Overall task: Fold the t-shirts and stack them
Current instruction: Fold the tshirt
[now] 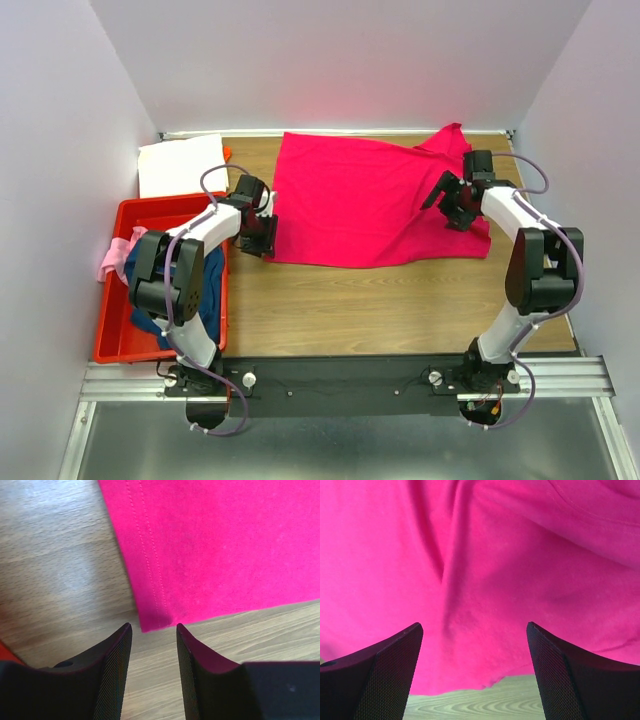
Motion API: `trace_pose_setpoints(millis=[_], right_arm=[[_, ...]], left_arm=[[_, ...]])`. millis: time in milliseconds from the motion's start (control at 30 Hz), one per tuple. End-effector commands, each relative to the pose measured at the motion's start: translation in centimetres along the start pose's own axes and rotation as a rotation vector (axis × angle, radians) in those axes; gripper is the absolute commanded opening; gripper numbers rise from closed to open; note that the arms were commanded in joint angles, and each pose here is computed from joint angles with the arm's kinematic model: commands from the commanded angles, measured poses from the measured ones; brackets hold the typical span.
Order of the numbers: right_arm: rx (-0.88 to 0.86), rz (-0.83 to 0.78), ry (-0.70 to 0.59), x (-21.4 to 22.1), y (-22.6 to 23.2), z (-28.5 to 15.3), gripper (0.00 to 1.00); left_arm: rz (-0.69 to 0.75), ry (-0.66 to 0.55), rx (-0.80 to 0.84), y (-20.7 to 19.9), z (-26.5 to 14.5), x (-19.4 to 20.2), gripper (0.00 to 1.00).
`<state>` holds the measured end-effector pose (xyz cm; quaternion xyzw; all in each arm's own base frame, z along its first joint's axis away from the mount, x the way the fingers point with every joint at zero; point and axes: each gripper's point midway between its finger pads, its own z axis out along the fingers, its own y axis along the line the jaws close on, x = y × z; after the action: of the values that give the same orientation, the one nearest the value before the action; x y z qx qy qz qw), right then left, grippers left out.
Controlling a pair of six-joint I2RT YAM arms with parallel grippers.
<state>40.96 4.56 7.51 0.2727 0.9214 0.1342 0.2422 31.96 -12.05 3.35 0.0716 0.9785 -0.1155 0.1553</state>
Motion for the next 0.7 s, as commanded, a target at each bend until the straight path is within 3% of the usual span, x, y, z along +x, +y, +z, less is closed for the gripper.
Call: trace_pose_setpoints(millis=[0, 167, 267, 300, 567, 667], right_arm=[[0.019, 0.025, -0.07, -0.7, -0.3, -2.0, 0.9], [0.037, 0.021, -0.087, 0.5, -1.5, -3.5, 0.91], [0.044, 0.042, -0.068, 2.4, -2.5, -4.7, 0.91], [0.068, 0.061, -0.036, 3.9, -3.5, -4.6, 0.91], [0.196, 0.115, -0.006, 7.0, -7.3, -4.5, 0.9], [0.255, 0.108, 0.003, 6.8, -8.2, -3.4, 0.76]], left_arm=[[0.023, 0.032, 0.013, -0.3, 1.0, 1.2, 0.48], [0.025, 0.062, 0.035, -0.6, 1.8, 2.0, 0.29], [0.027, 0.081, 0.074, -1.2, 2.2, 2.7, 0.04], [0.026, 0.073, 0.083, -1.4, 2.2, 2.6, 0.0], [0.032, 0.051, 0.088, -1.7, 1.7, 1.5, 0.0], [0.034, 0.057, 0.084, -1.6, 1.8, 1.6, 0.0]])
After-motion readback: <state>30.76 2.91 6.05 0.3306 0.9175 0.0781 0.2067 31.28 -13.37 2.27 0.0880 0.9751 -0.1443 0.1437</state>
